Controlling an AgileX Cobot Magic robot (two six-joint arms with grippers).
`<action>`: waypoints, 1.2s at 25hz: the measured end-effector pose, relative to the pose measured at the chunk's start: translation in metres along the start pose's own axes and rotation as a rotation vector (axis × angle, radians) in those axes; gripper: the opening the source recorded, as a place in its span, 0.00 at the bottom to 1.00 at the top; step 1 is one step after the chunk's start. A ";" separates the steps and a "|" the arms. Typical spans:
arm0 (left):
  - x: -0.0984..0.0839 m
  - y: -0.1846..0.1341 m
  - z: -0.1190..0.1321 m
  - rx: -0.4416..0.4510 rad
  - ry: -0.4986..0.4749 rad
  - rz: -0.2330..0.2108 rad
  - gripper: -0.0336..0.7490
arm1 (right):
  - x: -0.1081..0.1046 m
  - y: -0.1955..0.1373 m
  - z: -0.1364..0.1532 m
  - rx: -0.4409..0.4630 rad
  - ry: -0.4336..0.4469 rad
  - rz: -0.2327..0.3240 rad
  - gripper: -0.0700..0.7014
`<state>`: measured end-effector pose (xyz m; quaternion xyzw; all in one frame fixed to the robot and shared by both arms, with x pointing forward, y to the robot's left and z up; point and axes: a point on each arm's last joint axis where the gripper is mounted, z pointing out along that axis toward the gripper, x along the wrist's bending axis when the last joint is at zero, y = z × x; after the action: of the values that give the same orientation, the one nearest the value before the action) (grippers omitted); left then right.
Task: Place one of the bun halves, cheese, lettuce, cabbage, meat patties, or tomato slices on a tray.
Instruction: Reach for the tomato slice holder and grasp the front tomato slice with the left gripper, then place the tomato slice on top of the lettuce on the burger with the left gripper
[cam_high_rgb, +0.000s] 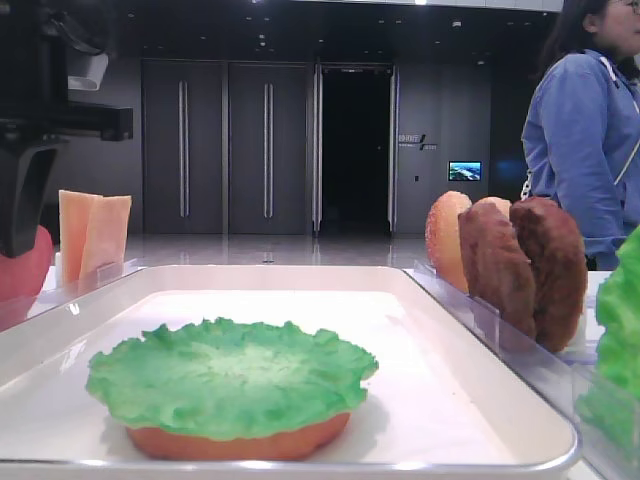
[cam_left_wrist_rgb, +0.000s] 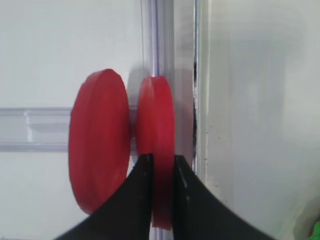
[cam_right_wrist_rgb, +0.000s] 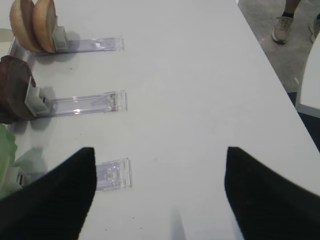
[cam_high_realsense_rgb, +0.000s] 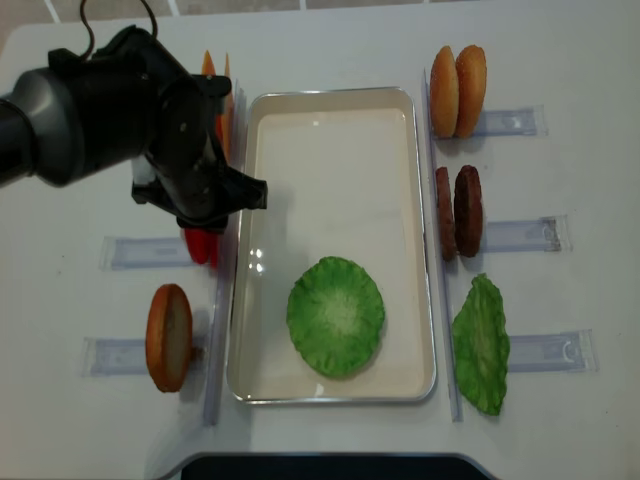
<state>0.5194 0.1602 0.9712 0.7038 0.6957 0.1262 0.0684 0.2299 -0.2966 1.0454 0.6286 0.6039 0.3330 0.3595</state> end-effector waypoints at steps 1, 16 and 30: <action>0.000 0.000 -0.001 0.000 -0.002 -0.002 0.12 | 0.000 0.000 0.000 0.000 0.000 0.000 0.79; 0.005 -0.009 -0.042 -0.012 -0.117 -0.067 0.12 | 0.000 0.000 0.000 0.000 0.000 0.000 0.79; 0.003 -0.046 -0.058 -0.013 -0.399 -0.079 0.12 | 0.000 0.000 0.000 0.000 0.000 0.000 0.79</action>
<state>0.4591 0.1598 1.0150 0.6867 0.6944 -0.0141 0.2144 0.2299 -0.2966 1.0454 0.6286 0.6039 0.3330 0.3595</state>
